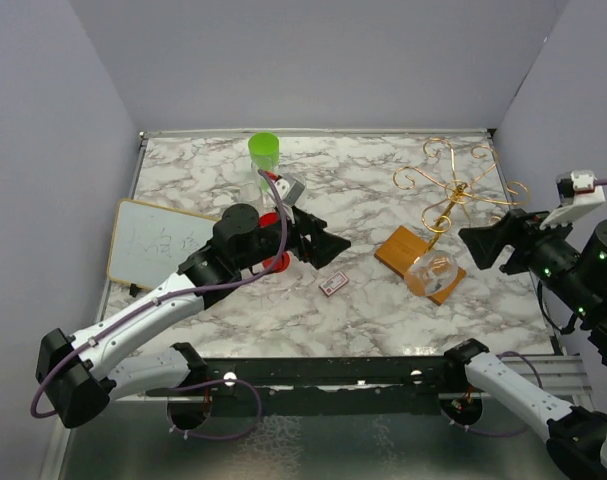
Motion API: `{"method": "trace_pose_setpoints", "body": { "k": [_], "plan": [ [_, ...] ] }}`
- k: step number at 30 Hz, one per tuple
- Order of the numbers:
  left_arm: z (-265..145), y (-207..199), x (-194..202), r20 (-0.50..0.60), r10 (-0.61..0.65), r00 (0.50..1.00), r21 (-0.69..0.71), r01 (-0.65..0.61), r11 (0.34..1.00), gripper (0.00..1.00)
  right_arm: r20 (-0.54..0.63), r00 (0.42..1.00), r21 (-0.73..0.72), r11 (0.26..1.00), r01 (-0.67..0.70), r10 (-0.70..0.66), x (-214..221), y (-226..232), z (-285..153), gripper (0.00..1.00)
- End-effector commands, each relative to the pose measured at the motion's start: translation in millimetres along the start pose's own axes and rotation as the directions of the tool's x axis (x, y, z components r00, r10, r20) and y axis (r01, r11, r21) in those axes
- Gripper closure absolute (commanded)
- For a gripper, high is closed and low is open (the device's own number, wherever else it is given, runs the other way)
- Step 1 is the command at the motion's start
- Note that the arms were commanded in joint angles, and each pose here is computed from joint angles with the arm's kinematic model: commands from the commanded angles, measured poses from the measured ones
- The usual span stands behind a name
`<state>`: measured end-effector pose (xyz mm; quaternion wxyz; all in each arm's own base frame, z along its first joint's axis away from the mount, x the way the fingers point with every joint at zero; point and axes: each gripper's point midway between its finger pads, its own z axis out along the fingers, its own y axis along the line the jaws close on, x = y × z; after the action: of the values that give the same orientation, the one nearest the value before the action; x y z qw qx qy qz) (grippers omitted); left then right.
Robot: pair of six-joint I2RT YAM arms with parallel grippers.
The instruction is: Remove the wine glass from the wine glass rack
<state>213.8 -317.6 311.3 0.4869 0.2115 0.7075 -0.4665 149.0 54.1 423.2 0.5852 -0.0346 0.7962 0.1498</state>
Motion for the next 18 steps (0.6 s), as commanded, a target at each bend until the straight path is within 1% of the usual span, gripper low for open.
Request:
{"method": "trace_pose_setpoints", "body": {
  "k": [1,3,5,7,9,12,15,17,18],
  "plan": [
    [-9.5,-50.8,-19.0,0.117,-0.030,0.993,0.287,-0.005,0.958,0.12,-0.046,0.988,-0.194,0.969,-0.151,0.145,-8.5,48.1,25.3,0.68],
    [-15.5,-56.7,-20.9,0.164,0.003,0.987,0.327,-0.057,0.943,0.12,-0.047,0.984,-0.236,0.955,-0.177,0.170,-13.7,58.5,31.5,0.68],
    [-23.9,-62.3,-20.8,0.218,0.057,0.974,0.362,-0.135,0.922,0.12,-0.053,0.980,-0.279,0.940,-0.198,0.191,-19.1,68.9,35.5,0.68],
    [-33.8,-67.2,-20.8,0.284,0.128,0.950,0.382,-0.235,0.894,0.12,-0.067,0.974,-0.318,0.921,-0.225,0.215,-23.7,78.8,39.0,0.68],
    [-43.5,-73.2,-15.6,0.343,0.200,0.918,0.407,-0.337,0.849,0.12,-0.074,0.970,-0.358,0.901,-0.244,0.233,-28.5,88.5,42.6,0.68],
    [-57.7,-78.5,-7.3,0.445,0.314,0.839,0.400,-0.500,0.768,0.13,-0.075,0.964,-0.394,0.880,-0.265,0.256,-36.2,97.3,45.4,0.68],
    [-68.4,-83.9,0.7,0.537,0.432,0.725,0.357,-0.659,0.662,0.16,-0.076,0.958,-0.432,0.857,-0.282,0.277,-44.8,106.2,45.6,0.69],
    [-70.6,-85.8,3.5,0.576,0.492,0.653,0.318,-0.733,0.601,0.18,-0.088,0.954,-0.463,0.836,-0.295,0.288,-48.7,113.7,46.1,0.69],
    [-70.3,-84.9,2.8,0.586,0.512,0.628,0.295,-0.754,0.587,0.20,-0.097,0.951,-0.476,0.826,-0.303,0.293,-49.6,116.9,46.4,0.69]
  ]
}}
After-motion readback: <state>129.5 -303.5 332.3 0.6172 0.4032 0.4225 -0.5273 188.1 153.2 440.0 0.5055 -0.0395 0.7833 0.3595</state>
